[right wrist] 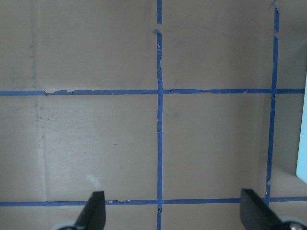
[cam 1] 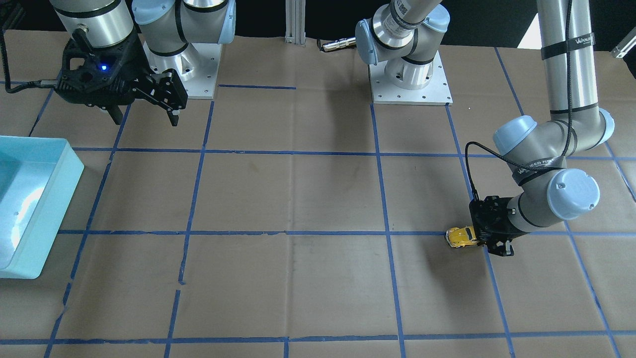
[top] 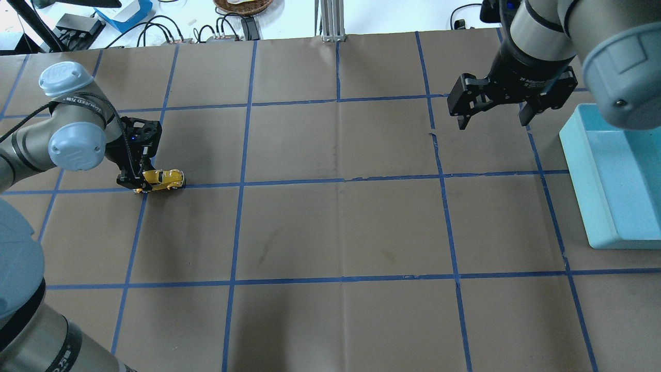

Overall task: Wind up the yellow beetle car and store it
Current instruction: 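Release the car and raise the left gripper away from it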

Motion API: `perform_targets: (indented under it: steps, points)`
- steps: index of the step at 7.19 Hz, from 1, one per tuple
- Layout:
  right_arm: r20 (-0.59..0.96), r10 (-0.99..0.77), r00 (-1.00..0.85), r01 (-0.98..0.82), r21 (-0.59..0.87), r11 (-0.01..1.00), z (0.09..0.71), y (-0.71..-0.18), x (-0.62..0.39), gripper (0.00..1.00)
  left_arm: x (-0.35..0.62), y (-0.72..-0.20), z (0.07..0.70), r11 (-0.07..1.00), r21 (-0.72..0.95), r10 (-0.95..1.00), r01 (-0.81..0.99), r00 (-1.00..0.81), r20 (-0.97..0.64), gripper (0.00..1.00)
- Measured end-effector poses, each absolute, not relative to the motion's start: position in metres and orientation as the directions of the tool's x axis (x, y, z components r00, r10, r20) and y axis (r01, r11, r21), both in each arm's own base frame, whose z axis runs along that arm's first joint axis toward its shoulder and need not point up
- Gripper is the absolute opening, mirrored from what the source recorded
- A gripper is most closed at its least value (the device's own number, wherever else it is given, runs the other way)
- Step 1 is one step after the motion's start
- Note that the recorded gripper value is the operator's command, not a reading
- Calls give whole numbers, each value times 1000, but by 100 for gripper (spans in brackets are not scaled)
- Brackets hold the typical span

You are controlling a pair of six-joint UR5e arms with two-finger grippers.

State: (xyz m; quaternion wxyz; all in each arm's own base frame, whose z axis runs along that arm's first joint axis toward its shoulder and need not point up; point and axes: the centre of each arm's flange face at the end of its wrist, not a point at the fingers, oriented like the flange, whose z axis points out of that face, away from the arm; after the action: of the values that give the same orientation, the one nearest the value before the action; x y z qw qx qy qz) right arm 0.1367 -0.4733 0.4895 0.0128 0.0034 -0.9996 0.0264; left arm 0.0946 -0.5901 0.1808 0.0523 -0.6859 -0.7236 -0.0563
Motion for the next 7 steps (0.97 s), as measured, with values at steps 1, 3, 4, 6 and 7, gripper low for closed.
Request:
perform_targets:
  steps: [1, 3, 4, 6, 7]
  points:
    - [26, -6, -1000, -8, -53, 999, 490, -473, 137, 99, 101, -590, 181, 51, 8, 987, 999, -52, 152, 99]
    - [26, -6, -1000, -8, -53, 999, 490, -473, 137, 99, 108, -592, 190, 56, 14, 988, 998, -57, 140, 100]
    - [26, -6, -1000, -8, -53, 999, 490, -473, 137, 99, 108, -593, 196, 58, 17, 989, 998, -60, 132, 100]
    - [26, -6, -1000, -8, -53, 999, 490, -473, 137, 99, 108, -594, 211, 68, 16, 992, 998, -70, 105, 99]
    - [26, -6, -1000, -8, -53, 999, 490, -473, 137, 99, 103, -593, 230, 91, 8, 993, 996, -91, 76, 99]
